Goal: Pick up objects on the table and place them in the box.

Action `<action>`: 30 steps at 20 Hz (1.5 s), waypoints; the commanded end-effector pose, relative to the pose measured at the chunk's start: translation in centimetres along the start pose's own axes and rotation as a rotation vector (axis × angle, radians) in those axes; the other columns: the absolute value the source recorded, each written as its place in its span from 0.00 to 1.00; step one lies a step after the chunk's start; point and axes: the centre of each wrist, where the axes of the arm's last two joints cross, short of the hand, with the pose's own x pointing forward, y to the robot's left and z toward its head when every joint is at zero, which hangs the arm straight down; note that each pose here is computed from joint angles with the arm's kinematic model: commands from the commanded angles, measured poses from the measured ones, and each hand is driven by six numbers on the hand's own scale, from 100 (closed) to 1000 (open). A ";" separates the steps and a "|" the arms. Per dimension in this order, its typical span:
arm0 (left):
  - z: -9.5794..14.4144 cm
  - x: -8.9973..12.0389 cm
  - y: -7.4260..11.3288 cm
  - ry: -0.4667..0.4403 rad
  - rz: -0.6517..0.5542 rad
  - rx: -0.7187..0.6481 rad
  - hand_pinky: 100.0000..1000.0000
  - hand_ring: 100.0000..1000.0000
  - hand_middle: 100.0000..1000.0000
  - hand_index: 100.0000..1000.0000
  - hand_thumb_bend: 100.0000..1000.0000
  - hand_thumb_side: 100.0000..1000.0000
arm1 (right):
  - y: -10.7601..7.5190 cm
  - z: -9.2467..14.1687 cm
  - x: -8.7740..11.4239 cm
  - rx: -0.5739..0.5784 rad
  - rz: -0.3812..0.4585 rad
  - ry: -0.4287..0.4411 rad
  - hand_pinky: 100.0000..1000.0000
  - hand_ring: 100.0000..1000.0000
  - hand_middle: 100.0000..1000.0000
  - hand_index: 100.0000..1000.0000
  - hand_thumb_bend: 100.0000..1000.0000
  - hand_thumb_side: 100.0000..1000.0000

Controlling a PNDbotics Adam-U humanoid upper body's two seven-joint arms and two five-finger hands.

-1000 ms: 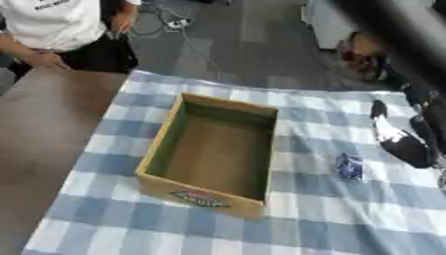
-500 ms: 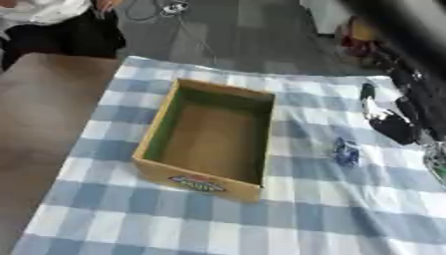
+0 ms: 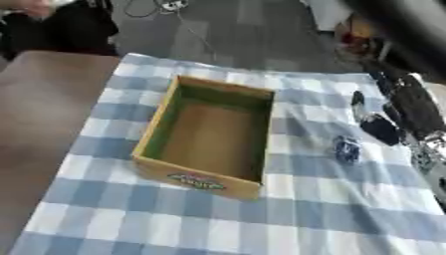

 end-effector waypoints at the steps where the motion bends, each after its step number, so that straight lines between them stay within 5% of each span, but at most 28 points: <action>1: -0.6 0.5 0.1 -0.033 0.004 -0.003 0.77 0.82 1.00 0.88 0.14 0.94 | -0.4 -0.5 -0.8 -0.014 0.024 0.007 0.87 0.88 0.94 0.97 0.00 1.00; 30: -0.9 0.6 0.2 -0.044 0.002 0.004 0.77 0.82 1.00 0.88 0.14 0.94 | 2.1 2.2 -2.2 0.083 0.103 -0.030 1.00 0.97 1.00 1.00 0.00 1.00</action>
